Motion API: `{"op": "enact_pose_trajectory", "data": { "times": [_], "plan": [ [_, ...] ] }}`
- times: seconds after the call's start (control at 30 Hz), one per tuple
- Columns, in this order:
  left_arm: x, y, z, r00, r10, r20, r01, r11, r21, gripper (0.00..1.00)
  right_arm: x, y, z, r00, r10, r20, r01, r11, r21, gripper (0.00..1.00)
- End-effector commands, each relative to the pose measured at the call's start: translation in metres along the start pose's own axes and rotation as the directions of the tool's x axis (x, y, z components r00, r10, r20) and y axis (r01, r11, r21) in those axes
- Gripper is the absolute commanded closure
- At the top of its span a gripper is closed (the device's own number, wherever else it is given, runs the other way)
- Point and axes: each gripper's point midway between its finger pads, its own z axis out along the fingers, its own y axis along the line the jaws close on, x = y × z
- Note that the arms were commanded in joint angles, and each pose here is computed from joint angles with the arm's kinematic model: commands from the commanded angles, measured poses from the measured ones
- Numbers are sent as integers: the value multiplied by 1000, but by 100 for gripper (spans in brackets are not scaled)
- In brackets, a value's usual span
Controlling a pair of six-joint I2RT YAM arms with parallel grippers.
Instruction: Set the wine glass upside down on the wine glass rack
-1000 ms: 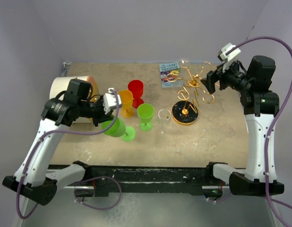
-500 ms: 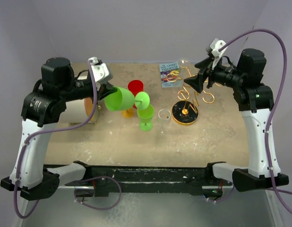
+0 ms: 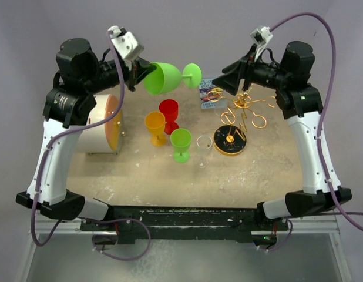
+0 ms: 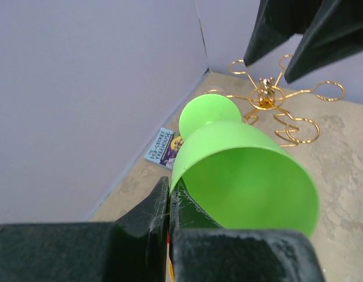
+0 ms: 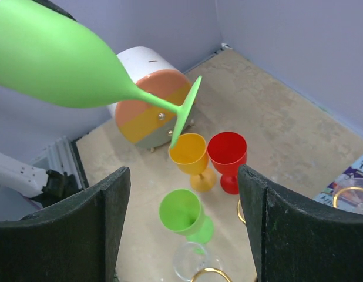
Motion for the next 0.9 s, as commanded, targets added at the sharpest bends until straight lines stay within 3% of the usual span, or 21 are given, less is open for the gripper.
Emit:
{"op": "enact_pose_trajectory", "data": {
  "times": [0.0, 0.13, 0.27, 0.73, 0.87],
  "plan": [
    [-32, 20, 5, 994, -20, 105, 29, 997, -77, 100, -18, 5, 14, 997, 56, 46, -56, 998, -4, 25],
    [-27, 23, 14, 993, -60, 102, 67, 995, -76, 100, -18, 5, 33, 995, 88, 54, -86, 996, -38, 26],
    [-27, 22, 17, 991, -79, 106, 86, 994, -67, 100, -14, -6, 52, 985, 160, 64, -159, 987, -27, 34],
    [-31, 25, 19, 989, -80, 121, 89, 993, -72, 100, -14, -5, 66, 978, 194, 74, -192, 981, -34, 74],
    [-31, 25, 19, 989, -81, 122, 90, 993, -72, 100, -10, -6, 70, 974, 217, 66, -215, 976, -33, 74]
  ]
}}
